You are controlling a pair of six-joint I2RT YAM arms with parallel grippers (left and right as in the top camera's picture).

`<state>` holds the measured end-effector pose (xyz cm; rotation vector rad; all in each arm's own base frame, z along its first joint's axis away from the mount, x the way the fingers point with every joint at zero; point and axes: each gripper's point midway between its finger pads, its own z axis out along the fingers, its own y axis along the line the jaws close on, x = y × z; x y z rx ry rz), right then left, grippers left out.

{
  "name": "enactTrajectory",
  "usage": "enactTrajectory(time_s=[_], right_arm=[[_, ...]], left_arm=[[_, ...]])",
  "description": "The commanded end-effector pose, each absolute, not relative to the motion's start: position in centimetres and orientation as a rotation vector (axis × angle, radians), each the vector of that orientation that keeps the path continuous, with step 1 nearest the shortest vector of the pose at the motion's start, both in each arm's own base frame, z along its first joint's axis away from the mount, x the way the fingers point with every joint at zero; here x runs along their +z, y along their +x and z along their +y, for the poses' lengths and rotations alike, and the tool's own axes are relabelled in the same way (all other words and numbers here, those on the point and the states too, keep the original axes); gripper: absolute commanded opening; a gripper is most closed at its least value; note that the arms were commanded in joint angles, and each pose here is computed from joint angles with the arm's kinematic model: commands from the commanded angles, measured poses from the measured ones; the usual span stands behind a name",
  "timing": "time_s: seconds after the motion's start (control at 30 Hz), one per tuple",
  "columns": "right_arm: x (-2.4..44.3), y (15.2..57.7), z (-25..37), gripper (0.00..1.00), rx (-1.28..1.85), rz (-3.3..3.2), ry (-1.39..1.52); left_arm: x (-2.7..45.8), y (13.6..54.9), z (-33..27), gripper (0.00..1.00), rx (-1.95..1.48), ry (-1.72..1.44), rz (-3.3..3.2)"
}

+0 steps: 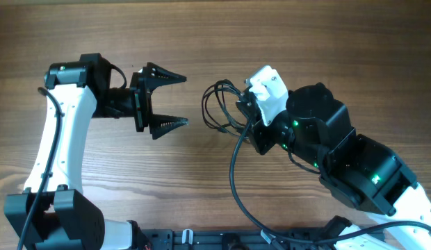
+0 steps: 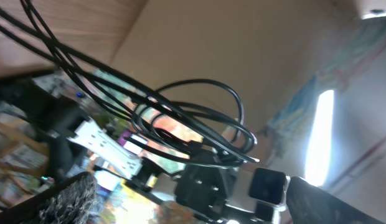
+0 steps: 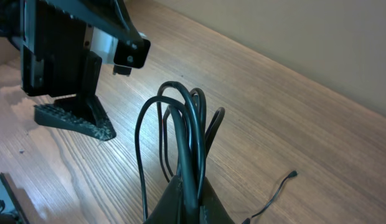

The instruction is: Untangle cables

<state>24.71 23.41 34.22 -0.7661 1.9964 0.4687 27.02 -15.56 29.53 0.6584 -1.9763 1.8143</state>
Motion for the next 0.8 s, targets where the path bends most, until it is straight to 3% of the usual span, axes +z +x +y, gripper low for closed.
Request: enactTrajectory(time_s=[0.0,0.4,0.53,0.77], right_arm=[[35.4,24.6,23.1,0.06,0.486,1.977,-0.719],[35.1,24.5,23.0,0.06,0.486,1.993,-0.716],[35.1,24.5,23.0,0.06,0.485,1.994,-0.717],[34.7,24.3,22.8,0.06,0.489,2.019,-0.706]], left_arm=[[28.1,26.9,-15.6,1.0,1.769,0.601,-2.091],[23.6,30.5,-18.0,1.0,1.669,0.695,-1.956],[23.5,30.3,-19.1,0.96,1.614,0.711,-1.921],[22.4,28.8,-23.3,0.99,1.347,0.823,-1.847]])
